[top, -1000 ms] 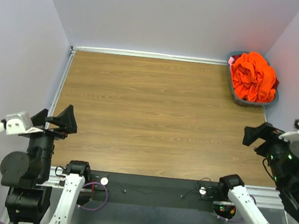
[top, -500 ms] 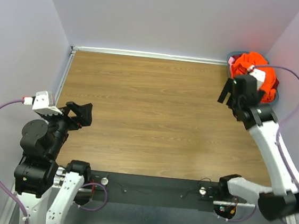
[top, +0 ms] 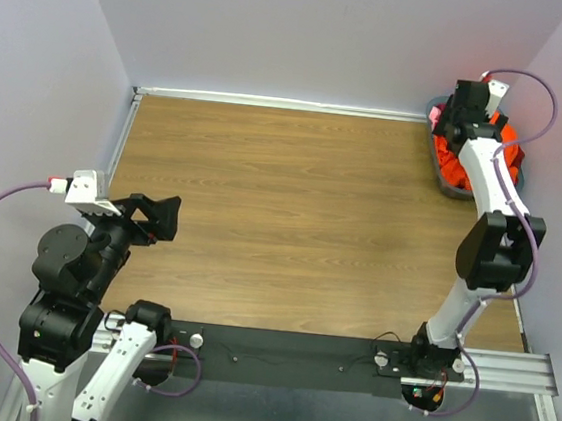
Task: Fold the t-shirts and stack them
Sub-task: Grab the tshirt from the pile
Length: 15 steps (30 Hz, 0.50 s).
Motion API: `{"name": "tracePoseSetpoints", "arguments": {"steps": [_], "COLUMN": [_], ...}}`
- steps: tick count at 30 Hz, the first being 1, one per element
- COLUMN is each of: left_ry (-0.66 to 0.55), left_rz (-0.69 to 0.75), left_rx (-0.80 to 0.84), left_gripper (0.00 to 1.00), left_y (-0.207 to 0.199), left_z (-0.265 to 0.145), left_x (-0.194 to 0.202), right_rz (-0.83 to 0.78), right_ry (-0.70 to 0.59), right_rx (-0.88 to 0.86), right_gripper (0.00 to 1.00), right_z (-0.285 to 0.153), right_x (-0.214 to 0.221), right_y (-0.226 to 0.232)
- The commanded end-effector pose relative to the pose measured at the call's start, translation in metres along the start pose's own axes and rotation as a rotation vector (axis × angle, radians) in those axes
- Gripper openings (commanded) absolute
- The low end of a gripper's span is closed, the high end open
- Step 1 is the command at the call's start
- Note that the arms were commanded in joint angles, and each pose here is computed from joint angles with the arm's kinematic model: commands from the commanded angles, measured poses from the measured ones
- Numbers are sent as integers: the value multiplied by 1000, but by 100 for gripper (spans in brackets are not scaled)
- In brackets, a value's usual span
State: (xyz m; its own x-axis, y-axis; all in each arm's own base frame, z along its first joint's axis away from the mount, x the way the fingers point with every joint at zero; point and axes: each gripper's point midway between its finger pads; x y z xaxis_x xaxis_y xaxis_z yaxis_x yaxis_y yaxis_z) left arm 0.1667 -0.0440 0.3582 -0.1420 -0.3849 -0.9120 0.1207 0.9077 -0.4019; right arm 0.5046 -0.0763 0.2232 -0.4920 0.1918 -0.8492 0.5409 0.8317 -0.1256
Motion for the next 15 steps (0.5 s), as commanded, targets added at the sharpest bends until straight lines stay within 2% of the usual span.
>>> {"name": "tracePoseSetpoints", "arguments": {"steps": [1,7,10,11,12,13,15], "left_ry": [29,38,44,47,49,47,42], "left_rz": [-6,-40,-50,-53,-59,-63,-69], "left_rx": [-21,-74,-97,-101,-107,-110,-113], "left_gripper": [99,99,99,99,99,99,99], "left_y": [4,12,16,17,17,18,18], "left_z": [9,19,24,24,26,27,27], "left_x": [8,11,14,14,15,15,15], "right_rz": [8,-4,15,20,10,6,4], "right_ry": [-24,19,56,62,64,63,47], "right_rx": [-56,-93,-127,-135,-140,-136,-133], "right_gripper": [97,92,80,62,49,21,1], "right_z": [50,108,124,124,123,121,107], "right_x": [-19,-10,4,5,6,7,-1], "right_y": [5,-2,-3,-4,-5,-7,-13]}}
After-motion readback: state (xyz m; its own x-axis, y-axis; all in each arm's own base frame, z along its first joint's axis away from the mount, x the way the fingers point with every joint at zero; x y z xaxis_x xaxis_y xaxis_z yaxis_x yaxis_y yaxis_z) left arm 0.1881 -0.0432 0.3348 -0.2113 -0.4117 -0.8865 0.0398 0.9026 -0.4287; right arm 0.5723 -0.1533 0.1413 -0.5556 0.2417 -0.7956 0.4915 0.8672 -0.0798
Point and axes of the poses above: each gripper's point midway between its finger pads, its own z axis out along the fingers, its own y axis along the line the jaws close on, x = y × z, and after that the axes turned 2 degrees about -z, right-handed
